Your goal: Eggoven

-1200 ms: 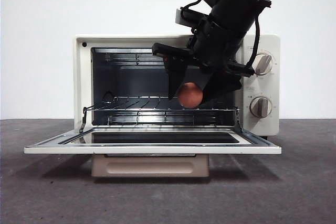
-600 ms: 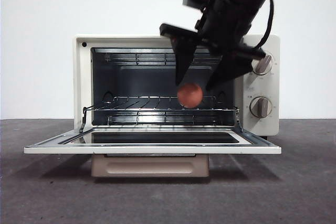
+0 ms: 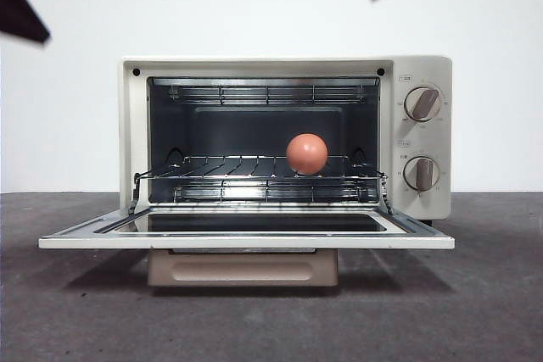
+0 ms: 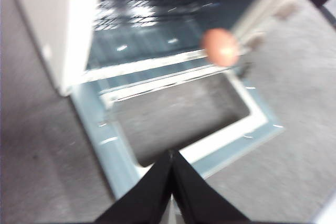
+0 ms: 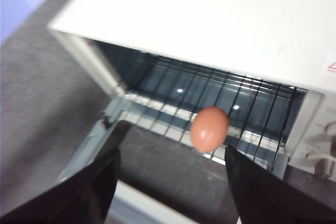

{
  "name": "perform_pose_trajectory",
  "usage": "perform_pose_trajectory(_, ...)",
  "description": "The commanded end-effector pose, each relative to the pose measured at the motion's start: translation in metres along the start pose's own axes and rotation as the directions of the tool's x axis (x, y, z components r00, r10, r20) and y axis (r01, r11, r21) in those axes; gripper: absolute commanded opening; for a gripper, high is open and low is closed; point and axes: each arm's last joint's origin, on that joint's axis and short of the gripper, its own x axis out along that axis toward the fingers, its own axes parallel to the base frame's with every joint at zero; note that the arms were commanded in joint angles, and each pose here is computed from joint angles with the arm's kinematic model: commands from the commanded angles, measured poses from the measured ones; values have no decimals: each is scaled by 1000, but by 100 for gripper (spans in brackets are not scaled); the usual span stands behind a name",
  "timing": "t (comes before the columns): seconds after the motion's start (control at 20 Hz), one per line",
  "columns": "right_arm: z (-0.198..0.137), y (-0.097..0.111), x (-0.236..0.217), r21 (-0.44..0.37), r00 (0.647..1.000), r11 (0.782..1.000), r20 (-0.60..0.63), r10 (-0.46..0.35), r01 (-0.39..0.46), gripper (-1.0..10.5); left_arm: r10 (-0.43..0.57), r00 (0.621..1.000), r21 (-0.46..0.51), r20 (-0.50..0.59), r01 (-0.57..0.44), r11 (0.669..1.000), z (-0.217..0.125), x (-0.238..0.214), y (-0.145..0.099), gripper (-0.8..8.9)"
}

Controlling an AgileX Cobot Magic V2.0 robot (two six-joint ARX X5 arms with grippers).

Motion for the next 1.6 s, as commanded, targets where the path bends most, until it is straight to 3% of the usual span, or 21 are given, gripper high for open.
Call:
perform_pose_trajectory(0.05,3,6,-34,-24,997,998,53,53,-52,321,-8,1000,-58,-26,6,998,-7,18,17,6)
perform_pose_trajectory(0.35,-4,0,-103,-31,975,992,183,126,-122,321,-17,993,-174,-121,-4,985,-24,68,59,6)
perform_pose_trajectory(0.7,-11,-7,-129,-29,965,991,225,131,-128,321,-29,973,-274,-231,-36,961,-47,116,94,6)
perform_pose_trajectory(1.2,-11,-9,-130,-22,966,997,244,80,-77,321,-176,946,-353,-272,72,933,-66,142,103,6)
perform_pose_trajectory(1.35,-11,-9,-130,-21,966,997,245,77,-74,321,-221,942,-361,-254,119,925,-65,143,101,6)
perform_pose_trajectory(1.6,-11,-9,-130,-23,967,997,245,75,-72,321,-351,921,-394,-170,263,881,-57,143,99,6)
